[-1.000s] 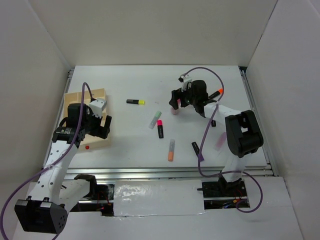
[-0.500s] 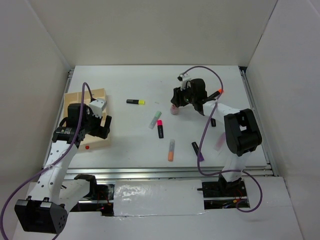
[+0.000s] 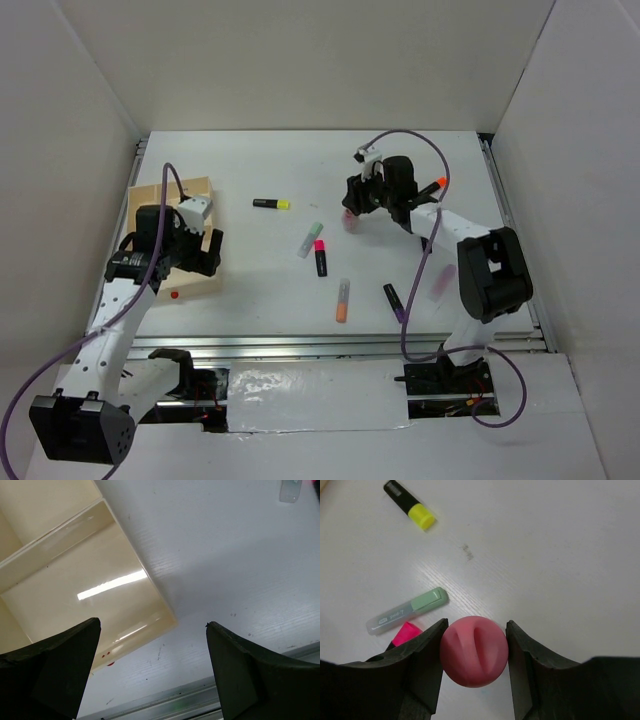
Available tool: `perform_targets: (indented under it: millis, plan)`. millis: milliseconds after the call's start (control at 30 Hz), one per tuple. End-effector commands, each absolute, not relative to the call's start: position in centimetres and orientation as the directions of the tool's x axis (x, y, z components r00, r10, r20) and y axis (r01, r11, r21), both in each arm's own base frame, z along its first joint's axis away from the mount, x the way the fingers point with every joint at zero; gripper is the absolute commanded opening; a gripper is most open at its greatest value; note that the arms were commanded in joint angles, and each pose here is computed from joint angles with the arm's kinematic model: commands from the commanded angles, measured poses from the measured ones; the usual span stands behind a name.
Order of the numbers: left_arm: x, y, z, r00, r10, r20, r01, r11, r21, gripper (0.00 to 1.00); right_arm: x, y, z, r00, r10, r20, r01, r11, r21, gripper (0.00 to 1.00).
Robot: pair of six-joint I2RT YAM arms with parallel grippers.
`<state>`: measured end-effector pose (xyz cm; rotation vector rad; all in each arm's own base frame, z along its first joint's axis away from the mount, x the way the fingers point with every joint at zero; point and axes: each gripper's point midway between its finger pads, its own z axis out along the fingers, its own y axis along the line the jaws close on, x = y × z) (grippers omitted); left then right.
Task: Sort the stationery into containers
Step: Grab a piece of stationery with the right arm, then pass the stationery from the right arm to the left
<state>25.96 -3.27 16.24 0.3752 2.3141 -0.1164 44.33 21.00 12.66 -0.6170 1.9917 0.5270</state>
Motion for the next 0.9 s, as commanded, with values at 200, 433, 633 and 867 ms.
perform_targets:
  millis: [200,433,633,867]
  plan:
    - [26.7,-8.5,26.2,-0.575,-0.059,-0.816,0.333,0.894,-0.3,0.99,41.5,23.4,29.7,-0.002,-0.158,-0.987,-0.713,0.693,-0.109,0.0]
    - [25.8,-13.0,29.4,-0.766,-0.361,-0.532,0.253,0.592,-0.765,0.99,36.8,24.6,36.4,0.208,-0.125,-0.97,-0.725,0.646,-0.239,0.0]
    - [27.0,-14.9,29.8,-0.834,-0.536,-0.131,0.038,0.181,-0.983,0.99,32.1,26.6,38.4,0.31,-0.101,-0.945,-0.758,0.574,-0.31,0.0]
    - [28.0,-15.9,30.8,-0.84,-0.537,-0.075,-0.006,0.149,-0.989,0.99,27.4,29.0,37.8,0.467,-0.115,-0.877,-0.736,0.498,-0.458,0.0]
